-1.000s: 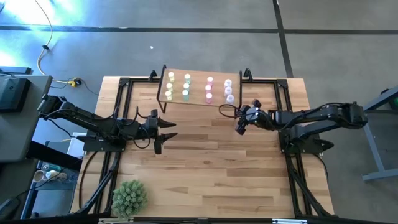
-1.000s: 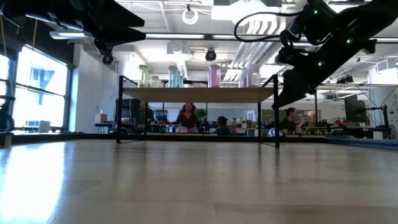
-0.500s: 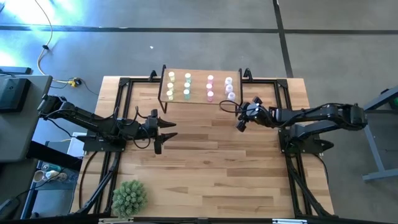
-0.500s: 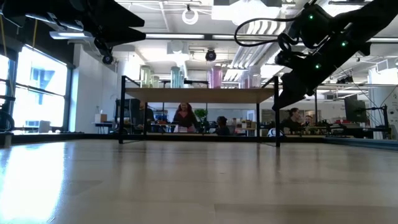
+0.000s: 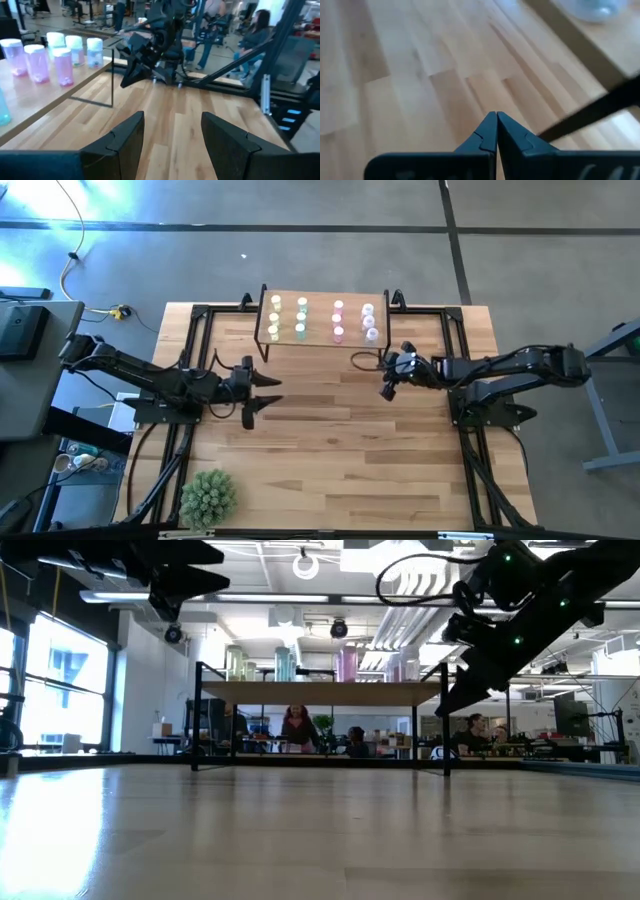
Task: Pick and place medicine bottles onto shelf by color
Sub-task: Adjust the pill bottles on the shelf
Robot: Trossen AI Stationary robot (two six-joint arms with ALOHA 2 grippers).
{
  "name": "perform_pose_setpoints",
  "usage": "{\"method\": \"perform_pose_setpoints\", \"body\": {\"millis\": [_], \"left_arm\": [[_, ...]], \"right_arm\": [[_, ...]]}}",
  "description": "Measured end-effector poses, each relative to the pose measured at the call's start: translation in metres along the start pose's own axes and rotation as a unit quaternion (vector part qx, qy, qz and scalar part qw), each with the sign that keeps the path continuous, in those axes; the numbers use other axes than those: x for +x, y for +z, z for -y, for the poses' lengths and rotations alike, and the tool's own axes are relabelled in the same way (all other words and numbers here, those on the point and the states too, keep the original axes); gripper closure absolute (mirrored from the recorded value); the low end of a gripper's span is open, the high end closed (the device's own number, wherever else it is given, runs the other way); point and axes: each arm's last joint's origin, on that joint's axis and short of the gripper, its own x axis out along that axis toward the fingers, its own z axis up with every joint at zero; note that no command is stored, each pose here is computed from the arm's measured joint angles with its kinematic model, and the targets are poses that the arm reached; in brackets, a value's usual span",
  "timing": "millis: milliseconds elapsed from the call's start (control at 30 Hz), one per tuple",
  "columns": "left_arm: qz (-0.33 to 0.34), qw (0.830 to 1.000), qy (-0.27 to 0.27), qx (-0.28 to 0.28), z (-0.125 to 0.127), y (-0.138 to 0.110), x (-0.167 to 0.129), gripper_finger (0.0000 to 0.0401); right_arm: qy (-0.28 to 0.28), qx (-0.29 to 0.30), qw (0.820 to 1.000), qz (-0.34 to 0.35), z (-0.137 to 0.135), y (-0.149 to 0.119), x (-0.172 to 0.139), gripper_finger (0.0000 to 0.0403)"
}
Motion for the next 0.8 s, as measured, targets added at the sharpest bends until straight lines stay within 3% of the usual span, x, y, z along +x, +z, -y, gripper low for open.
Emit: {"method": "perform_pose_setpoints", "body": {"millis": [133,267,533,800], "left_arm": [[0.011,1.0,-0.004,-0.004,-0.003,0.007,-0.01,0.0215],[0.018,1.0,-0.002,-0.007,-0.006,0.011,-0.02,0.0215],[0.02,1.0,-0.001,-0.008,-0.008,0.014,-0.026,0.0215],[-0.002,1.0,0.003,0.001,-0.009,0.009,-0.026,0.0215]], "right_arm": [[0.008,-0.011,1.0,0.019,-0.011,0.009,-0.006,0.0403],[-0.006,-0.02,0.998,0.06,-0.016,0.034,-0.015,0.0403],[-0.063,-0.025,0.99,0.126,-0.012,0.098,-0.044,0.0403],[-0.155,0.011,0.981,0.117,0.0,0.131,-0.071,0.0403]]}}
